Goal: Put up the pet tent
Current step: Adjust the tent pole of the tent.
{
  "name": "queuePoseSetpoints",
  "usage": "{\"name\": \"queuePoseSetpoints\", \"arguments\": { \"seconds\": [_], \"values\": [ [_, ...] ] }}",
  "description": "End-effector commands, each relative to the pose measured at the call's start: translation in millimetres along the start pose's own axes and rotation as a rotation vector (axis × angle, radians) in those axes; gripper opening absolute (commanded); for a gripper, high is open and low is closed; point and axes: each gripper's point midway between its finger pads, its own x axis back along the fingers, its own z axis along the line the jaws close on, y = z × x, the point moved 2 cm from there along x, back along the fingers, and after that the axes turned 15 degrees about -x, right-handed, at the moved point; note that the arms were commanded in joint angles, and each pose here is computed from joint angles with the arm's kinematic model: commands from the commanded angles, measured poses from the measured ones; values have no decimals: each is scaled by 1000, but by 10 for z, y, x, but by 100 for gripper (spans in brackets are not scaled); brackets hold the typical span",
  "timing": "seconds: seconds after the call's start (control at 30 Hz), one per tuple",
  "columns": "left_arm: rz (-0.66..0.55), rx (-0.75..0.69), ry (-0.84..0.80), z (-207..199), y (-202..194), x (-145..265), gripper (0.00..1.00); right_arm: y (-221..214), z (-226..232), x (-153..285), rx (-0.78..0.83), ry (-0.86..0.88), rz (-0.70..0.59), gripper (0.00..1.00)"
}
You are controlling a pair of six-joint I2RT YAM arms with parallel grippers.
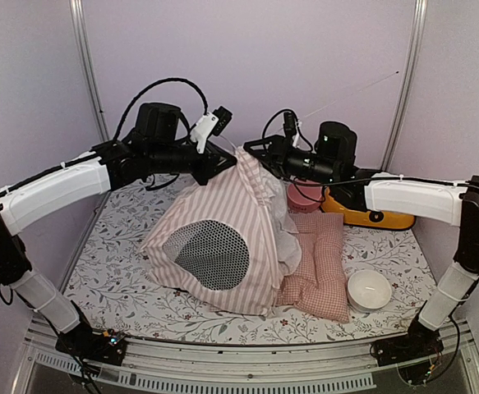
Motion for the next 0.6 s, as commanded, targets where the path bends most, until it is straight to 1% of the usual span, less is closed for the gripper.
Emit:
{"name": "queuePoseSetpoints", "arguments": {
  "seconds": [0.0, 0.37, 0.57],
  "values": [
    [-128, -12, 79, 164, 323, 134, 0, 13, -24, 130, -18, -27, -9, 44],
    [-109, 0, 52, 110, 228, 109, 0, 311, 87, 115, -36, 34, -60, 45],
    [-101, 3, 49, 91, 183, 117, 0, 451, 138, 126, -50, 65, -101, 43]
  ]
}}
